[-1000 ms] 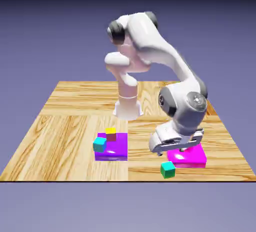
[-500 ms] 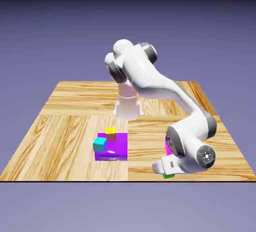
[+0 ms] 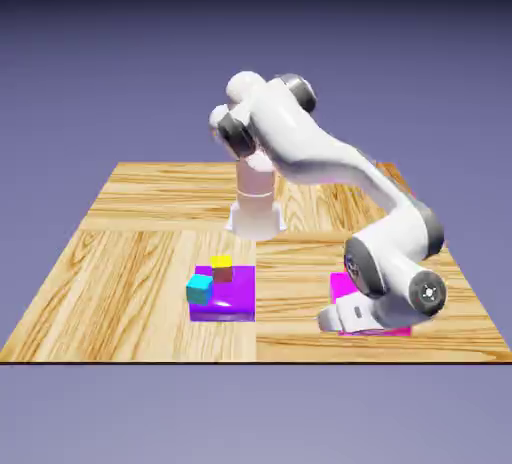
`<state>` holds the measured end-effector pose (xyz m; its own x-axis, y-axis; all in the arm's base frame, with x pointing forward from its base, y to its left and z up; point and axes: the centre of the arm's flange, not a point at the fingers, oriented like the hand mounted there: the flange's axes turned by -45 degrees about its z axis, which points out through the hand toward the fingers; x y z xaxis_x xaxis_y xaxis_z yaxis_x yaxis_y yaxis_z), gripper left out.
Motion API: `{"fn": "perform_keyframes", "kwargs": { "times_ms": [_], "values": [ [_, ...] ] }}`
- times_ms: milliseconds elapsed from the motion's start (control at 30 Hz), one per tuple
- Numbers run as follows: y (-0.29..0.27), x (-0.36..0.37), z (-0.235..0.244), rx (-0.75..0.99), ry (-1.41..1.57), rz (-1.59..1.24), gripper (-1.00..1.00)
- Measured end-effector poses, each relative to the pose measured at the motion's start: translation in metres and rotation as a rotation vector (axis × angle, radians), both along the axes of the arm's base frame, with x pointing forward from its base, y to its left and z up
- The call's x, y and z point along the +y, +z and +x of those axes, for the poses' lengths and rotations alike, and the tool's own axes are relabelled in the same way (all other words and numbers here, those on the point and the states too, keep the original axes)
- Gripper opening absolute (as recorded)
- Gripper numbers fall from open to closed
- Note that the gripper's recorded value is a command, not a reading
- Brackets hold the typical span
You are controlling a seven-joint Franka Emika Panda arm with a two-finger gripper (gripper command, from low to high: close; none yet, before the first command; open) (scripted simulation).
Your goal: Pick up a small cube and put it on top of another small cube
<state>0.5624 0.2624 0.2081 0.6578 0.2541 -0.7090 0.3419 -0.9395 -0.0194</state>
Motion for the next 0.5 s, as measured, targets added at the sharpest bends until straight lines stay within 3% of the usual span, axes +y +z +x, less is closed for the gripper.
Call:
{"fn": "perform_keyframes", "kwargs": {
  "times_ms": [167, 233, 400, 433, 500],
  "values": [
    [0.051, 0.05, -0.068, -0.003, 0.066, -0.018, -1.0],
    [0.052, 0.05, -0.069, -0.003, 0.067, -0.019, -1.0],
    [-0.002, 0.036, -0.101, -0.002, 0.067, -0.019, -1.0],
    [-0.003, 0.036, -0.101, -0.002, 0.067, -0.019, 1.0],
    [-0.003, 0.036, -0.101, -0.003, 0.068, -0.02, 1.0]
  ]
}}
